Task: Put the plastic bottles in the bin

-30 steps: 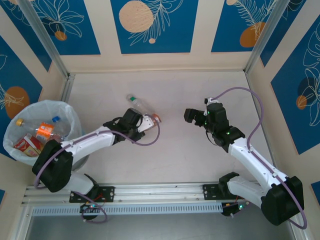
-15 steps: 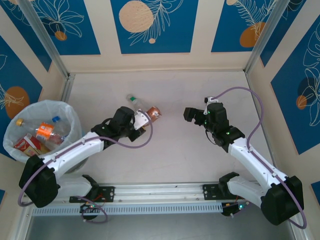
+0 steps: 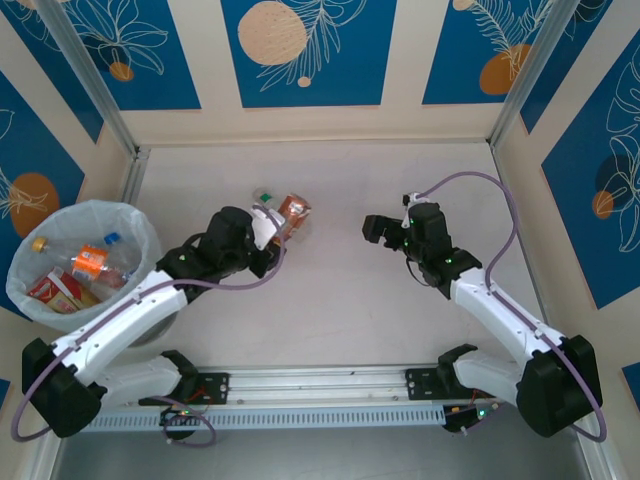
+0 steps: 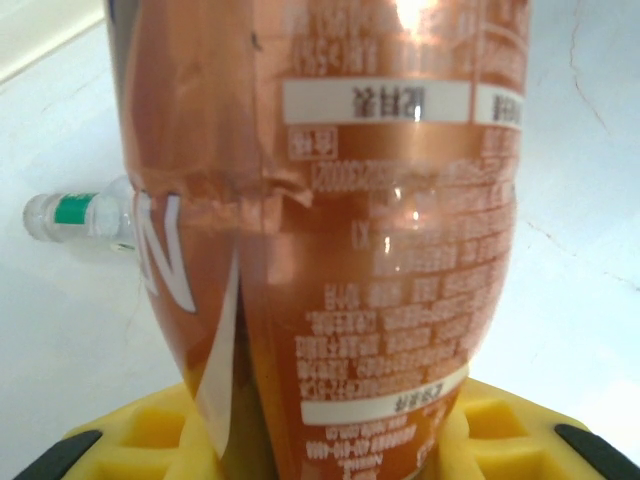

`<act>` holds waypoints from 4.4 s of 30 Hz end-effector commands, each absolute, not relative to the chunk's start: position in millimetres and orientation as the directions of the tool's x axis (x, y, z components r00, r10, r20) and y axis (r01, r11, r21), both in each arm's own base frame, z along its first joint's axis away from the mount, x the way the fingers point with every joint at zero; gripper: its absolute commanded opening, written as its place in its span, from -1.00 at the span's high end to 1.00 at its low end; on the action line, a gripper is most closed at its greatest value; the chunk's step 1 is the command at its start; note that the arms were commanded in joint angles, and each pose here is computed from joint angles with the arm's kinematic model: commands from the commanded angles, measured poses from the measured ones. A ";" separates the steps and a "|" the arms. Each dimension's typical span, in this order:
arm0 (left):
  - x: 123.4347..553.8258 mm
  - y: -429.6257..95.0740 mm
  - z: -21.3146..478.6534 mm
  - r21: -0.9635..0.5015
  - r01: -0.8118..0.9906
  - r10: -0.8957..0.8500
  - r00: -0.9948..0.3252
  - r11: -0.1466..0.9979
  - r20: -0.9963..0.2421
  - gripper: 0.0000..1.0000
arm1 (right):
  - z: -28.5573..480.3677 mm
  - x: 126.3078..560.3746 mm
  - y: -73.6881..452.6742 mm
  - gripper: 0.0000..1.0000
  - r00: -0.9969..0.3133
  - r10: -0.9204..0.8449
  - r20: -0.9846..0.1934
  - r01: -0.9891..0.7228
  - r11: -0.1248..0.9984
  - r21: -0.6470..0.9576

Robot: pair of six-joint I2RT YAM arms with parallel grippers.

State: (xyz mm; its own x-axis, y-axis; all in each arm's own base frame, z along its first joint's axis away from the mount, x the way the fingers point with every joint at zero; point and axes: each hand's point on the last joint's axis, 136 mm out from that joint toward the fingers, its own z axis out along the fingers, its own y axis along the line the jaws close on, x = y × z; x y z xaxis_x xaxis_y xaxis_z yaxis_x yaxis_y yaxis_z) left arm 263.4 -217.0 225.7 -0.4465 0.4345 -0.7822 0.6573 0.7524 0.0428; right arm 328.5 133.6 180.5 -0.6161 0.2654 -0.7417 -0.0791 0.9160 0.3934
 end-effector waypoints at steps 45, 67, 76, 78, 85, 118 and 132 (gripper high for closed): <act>182.1 34.3 376.0 -0.391 -0.595 -0.572 -0.144 0.702 -0.808 1.00 | 188.0 346.6 151.1 -1.00 -0.624 0.285 -0.728 -0.114 0.888 0.446; 144.2 77.1 339.5 -0.597 -0.751 -0.738 0.229 0.281 -0.635 1.00 | 182.1 351.6 156.9 -1.00 -0.645 0.286 -0.709 -0.109 0.883 0.456; 175.1 68.8 303.8 -0.542 -0.813 -0.781 0.192 0.213 -0.594 1.00 | 180.5 350.2 156.6 -1.00 -0.651 0.284 -0.704 -0.107 0.884 0.455; 183.2 66.6 291.6 -0.550 -0.815 -0.828 0.175 0.182 -0.533 1.00 | 178.8 348.6 156.2 -1.00 -0.657 0.279 -0.700 -0.104 0.887 0.450; 183.0 68.8 276.2 -0.532 -0.835 -0.852 0.168 0.144 -0.495 0.85 | 177.6 344.2 151.8 -1.00 -0.652 0.290 -0.700 -0.087 0.889 0.449; 260.9 22.9 340.2 -0.496 -0.587 -0.730 -0.265 0.640 -0.629 -0.98 | 174.7 343.1 155.1 -1.00 -0.669 0.276 -0.690 -0.089 0.892 0.443; 326.7 -74.5 345.3 -0.305 -0.321 -0.437 -0.532 0.897 -0.725 -0.99 | 175.3 333.6 145.0 -0.99 -0.665 0.265 -0.698 -0.067 0.910 0.410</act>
State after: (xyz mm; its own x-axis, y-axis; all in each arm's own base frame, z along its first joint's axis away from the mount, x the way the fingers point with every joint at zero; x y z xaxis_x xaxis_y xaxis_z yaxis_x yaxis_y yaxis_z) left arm 315.1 -59.0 327.2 -0.5379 -0.5000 -0.6787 -0.4028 0.8597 -0.3141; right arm 335.2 148.5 160.3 -0.6928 0.2567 -0.6739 -0.0681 0.9070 0.4155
